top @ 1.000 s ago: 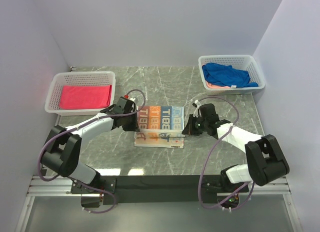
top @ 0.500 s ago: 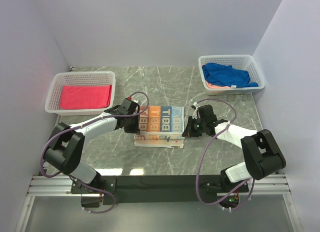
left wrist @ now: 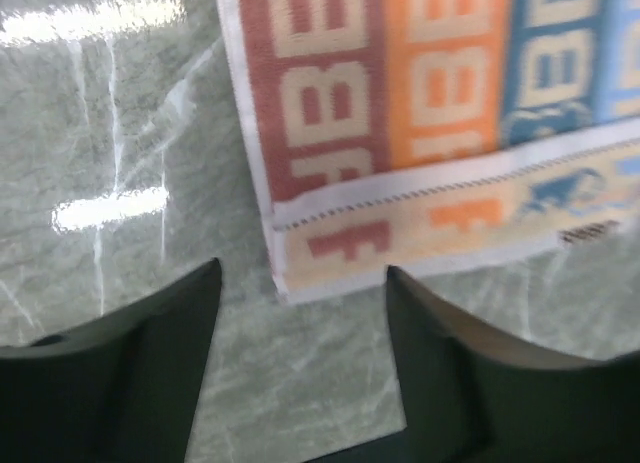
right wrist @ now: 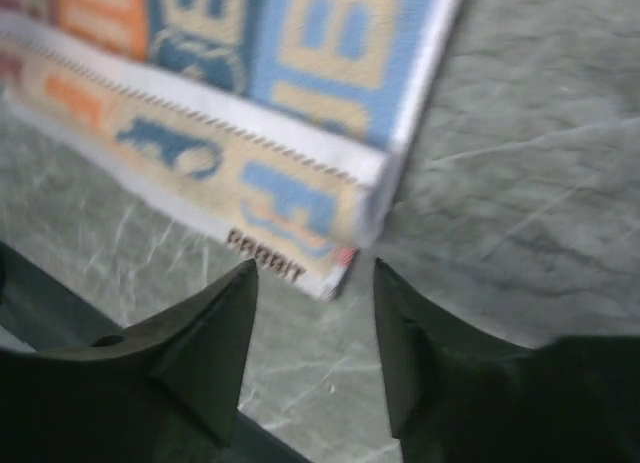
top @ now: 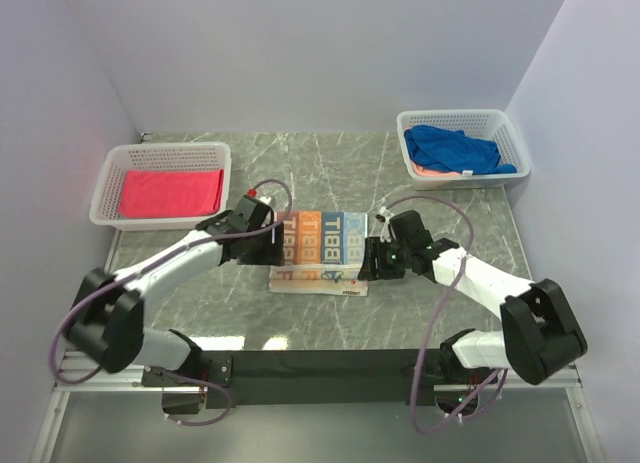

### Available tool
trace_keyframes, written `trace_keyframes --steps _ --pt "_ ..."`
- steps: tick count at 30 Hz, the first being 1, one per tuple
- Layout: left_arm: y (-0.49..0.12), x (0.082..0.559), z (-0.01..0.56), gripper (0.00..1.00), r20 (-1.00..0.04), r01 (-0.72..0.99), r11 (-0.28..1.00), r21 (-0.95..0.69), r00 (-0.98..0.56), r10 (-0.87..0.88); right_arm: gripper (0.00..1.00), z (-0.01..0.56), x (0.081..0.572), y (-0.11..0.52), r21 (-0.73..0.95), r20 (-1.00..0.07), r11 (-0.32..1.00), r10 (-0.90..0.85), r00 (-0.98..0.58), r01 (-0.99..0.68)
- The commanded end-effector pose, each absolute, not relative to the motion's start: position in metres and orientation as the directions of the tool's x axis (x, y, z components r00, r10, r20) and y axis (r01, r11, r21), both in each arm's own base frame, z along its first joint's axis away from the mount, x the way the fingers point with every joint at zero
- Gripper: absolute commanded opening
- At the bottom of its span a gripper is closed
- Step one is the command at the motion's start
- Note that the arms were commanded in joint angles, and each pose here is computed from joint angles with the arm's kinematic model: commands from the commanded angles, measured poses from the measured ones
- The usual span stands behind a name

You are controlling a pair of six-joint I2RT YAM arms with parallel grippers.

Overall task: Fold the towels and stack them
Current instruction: Fold the towel

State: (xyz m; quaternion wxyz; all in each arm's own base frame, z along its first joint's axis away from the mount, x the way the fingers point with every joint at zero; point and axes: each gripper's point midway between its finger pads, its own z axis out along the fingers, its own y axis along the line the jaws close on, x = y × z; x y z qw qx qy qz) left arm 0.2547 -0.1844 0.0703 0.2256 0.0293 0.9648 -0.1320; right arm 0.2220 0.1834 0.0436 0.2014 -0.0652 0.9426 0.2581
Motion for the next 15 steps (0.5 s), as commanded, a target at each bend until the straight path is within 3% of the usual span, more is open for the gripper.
trace_keyframes --steps 1,4,8,15 --pt "-0.187 0.247 0.105 0.74 -0.514 0.145 0.942 -0.301 -0.857 -0.032 0.61 0.086 0.226 0.197 0.388 -0.528 0.842 -0.131 -0.839 -0.376" --pt "-0.184 0.245 0.122 0.87 -0.552 0.144 0.934 -0.326 -0.831 -0.065 0.68 0.105 0.232 0.211 0.313 -0.606 0.808 -0.236 -0.76 -0.5" --pt "-0.162 0.257 0.142 0.98 -0.641 0.073 0.958 -0.278 -0.757 -0.128 0.71 0.102 0.24 0.234 0.268 -0.612 0.73 -0.375 -0.696 -0.629" --pt "-0.106 0.276 0.17 0.99 -0.749 -0.064 0.976 -0.21 -0.631 -0.203 0.82 0.091 0.258 0.28 0.243 -0.613 0.586 -0.525 -0.591 -0.773"
